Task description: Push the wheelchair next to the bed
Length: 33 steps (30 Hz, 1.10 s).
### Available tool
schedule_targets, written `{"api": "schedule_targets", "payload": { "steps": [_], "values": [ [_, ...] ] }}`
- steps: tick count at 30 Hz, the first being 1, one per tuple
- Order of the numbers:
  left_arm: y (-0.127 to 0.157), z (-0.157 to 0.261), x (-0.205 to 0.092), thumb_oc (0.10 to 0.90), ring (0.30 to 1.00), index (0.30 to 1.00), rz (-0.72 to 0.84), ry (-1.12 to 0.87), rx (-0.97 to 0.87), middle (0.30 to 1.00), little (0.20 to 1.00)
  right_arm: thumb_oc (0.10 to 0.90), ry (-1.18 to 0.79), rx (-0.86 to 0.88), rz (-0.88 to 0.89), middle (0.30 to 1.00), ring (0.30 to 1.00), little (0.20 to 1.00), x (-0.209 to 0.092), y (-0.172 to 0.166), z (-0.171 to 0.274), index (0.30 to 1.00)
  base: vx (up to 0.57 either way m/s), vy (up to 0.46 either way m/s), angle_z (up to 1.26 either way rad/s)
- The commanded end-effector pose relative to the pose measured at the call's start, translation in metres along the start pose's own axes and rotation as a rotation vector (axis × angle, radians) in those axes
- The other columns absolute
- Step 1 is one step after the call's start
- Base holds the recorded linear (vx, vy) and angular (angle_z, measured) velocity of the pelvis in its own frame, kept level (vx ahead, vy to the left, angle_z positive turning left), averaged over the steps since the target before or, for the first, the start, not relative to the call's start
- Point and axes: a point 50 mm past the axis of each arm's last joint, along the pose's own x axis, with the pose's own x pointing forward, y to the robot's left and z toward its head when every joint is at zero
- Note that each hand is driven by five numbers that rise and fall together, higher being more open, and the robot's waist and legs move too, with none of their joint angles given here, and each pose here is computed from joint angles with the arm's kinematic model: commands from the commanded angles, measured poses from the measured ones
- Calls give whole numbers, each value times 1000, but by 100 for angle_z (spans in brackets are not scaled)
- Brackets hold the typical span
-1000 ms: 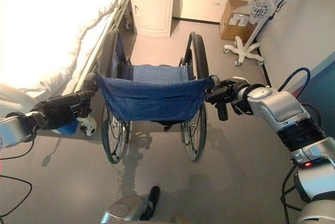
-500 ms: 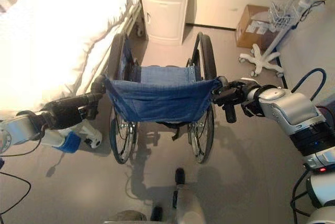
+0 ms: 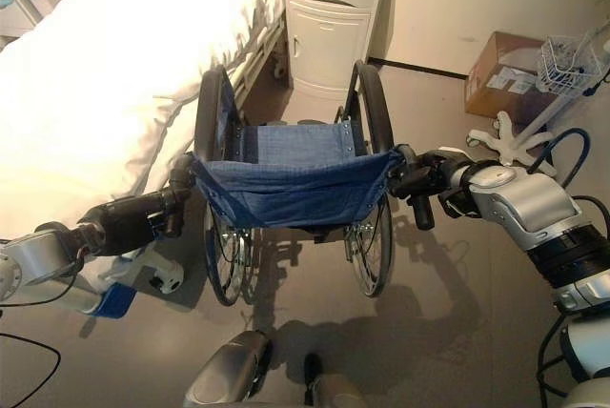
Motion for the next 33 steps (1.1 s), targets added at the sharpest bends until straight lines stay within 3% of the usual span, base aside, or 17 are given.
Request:
{"api": "schedule_targets", "payload": {
  "steps": [1,11,25,33],
  "values": [
    [-34,48,-23,400,300,300,-280,-307,6,300,300,400,-490,-45,117,300,300,300,-37,29,75,300,379,196,-22],
    [-40,33,-15,400,300,300,-252,-297,-13,300,300,400,-477,20,144,300,300,300,-41,40,27,300,262,208,-49],
    [-47,42,-11,400,300,300,-272,-281,38,300,300,400,-482,85,141,300,300,300,-35,48,17,300,162,152,-10],
    [-51,48,-5,400,300,300,-261,-319,-16,300,300,400,-510,45,123,300,300,300,-30,41,35,300,54,-6,-18]
  ]
}}
